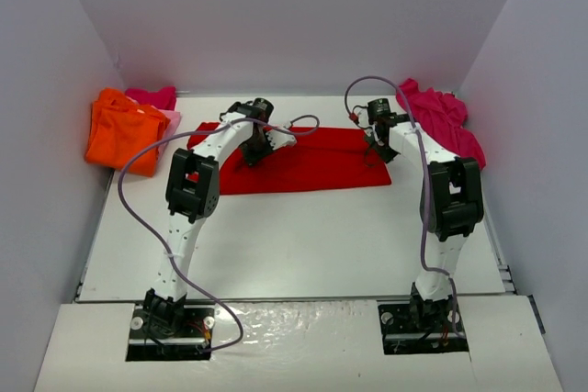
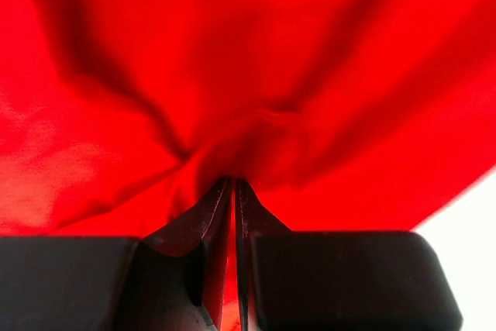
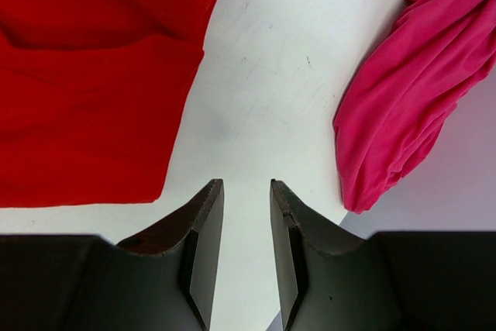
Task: Fold and stack the t-shirts
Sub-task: Fold the other side of the tshirt into a rectangle
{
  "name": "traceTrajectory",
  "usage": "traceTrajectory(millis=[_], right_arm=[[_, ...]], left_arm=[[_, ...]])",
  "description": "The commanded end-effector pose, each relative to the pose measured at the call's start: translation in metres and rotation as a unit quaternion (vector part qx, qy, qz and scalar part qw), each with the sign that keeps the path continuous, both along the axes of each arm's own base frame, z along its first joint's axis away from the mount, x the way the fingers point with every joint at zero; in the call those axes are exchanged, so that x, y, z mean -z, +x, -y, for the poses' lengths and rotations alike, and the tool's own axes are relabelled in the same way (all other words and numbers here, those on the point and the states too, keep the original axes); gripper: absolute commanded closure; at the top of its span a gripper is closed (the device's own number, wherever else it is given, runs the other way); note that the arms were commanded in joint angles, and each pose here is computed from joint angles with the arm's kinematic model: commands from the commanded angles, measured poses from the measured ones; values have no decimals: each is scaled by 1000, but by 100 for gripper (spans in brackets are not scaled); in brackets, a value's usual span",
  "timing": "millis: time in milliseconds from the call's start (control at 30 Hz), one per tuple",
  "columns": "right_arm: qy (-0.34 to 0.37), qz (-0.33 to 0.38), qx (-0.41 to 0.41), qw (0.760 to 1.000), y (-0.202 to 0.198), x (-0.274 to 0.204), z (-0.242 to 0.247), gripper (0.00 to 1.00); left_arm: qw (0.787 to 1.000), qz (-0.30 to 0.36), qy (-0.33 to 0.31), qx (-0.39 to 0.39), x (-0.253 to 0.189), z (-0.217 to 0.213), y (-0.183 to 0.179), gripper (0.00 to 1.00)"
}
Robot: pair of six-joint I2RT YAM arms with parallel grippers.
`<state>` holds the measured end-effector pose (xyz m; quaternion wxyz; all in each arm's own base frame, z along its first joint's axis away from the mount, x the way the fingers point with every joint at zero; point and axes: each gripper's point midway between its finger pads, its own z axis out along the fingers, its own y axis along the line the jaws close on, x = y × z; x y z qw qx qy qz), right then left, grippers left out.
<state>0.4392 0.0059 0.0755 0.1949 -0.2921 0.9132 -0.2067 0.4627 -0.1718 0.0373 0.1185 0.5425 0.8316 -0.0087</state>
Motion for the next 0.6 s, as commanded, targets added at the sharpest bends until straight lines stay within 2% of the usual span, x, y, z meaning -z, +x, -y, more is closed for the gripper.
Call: traceTrajectory(millis=[0, 200, 367, 467, 567], right_arm=[[-6, 37, 6, 999, 6, -23, 7, 72], [3, 40, 7, 999, 7, -23, 5, 72], [3, 39, 9, 999, 7, -20, 4, 72], [1, 40, 9, 999, 7, -22, 4, 72], [-1, 42, 11, 999, 6, -23, 4, 72]], left_arm=[[994, 102, -2, -25, -56, -4, 39, 95], [985, 163, 51, -37, -69, -20, 65, 95], [949, 286, 118, -62, -92, -28, 111, 92], [912, 370, 149, -96, -114, -31, 141, 92], [899, 396, 153, -107, -122, -30, 157, 92]])
